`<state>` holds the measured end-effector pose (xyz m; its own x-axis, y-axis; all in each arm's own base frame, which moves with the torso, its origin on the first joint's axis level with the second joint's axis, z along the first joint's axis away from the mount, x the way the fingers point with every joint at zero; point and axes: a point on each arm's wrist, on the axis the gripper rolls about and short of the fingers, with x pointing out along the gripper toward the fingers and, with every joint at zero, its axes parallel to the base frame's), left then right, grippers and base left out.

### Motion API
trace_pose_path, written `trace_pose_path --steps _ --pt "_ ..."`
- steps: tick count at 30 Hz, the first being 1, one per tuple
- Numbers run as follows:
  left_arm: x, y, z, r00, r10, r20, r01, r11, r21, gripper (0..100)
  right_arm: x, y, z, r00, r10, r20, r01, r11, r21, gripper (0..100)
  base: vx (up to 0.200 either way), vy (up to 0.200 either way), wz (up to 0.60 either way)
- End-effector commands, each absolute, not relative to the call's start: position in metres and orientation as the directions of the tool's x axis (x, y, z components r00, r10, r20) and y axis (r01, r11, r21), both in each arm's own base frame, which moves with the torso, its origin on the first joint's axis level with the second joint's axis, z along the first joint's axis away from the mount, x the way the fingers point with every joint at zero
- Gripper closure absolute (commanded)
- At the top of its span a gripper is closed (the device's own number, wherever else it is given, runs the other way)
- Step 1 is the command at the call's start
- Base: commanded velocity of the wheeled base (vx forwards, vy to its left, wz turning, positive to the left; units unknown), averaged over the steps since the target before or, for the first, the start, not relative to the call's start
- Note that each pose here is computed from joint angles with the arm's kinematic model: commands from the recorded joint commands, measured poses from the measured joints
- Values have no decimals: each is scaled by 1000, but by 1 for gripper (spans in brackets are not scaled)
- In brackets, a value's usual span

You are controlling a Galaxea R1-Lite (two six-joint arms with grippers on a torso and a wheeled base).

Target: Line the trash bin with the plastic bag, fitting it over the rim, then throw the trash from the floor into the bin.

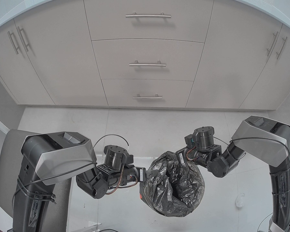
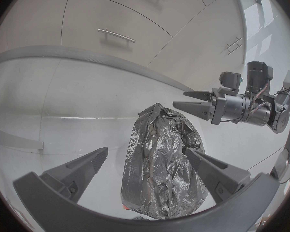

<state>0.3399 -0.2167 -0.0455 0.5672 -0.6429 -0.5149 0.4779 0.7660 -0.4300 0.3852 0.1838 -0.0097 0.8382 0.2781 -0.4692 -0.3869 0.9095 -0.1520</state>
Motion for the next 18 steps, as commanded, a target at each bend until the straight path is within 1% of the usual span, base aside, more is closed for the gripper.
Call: trace_pose_path --steps 1,4,5,8,9,14,18 --pt "340 -217 -46 566 -643 -516 476 766 -432 0 381 180 -1 849 279 -448 -375 916 -140 0 0 0 0" --pt "340 -217 -46 567 -643 -514 476 766 -433 0 378 177 4 859 281 -427 -365 922 -127 0 0 0 0" --pt "340 -217 -46 567 -643 -514 477 766 -432 0 373 172 2 865 281 -417 -351 931 -102 0 0 0 0" --pt "341 -217 -46 566 -643 -516 476 766 -432 0 371 167 -8 862 274 -426 -333 940 -70 0 0 0 0" --pt "340 -217 -46 566 -641 -518 475 768 -430 0 372 165 -18 853 270 -446 -332 941 -64 0 0 0 0" --pt "340 -218 -50 560 -639 -527 477 769 -425 0 373 161 -36 834 267 -483 -333 941 -56 0 0 0 0" --pt "339 -220 -50 557 -641 -527 483 767 -422 0 373 161 -42 836 281 -471 -333 942 -30 0 0 0 0"
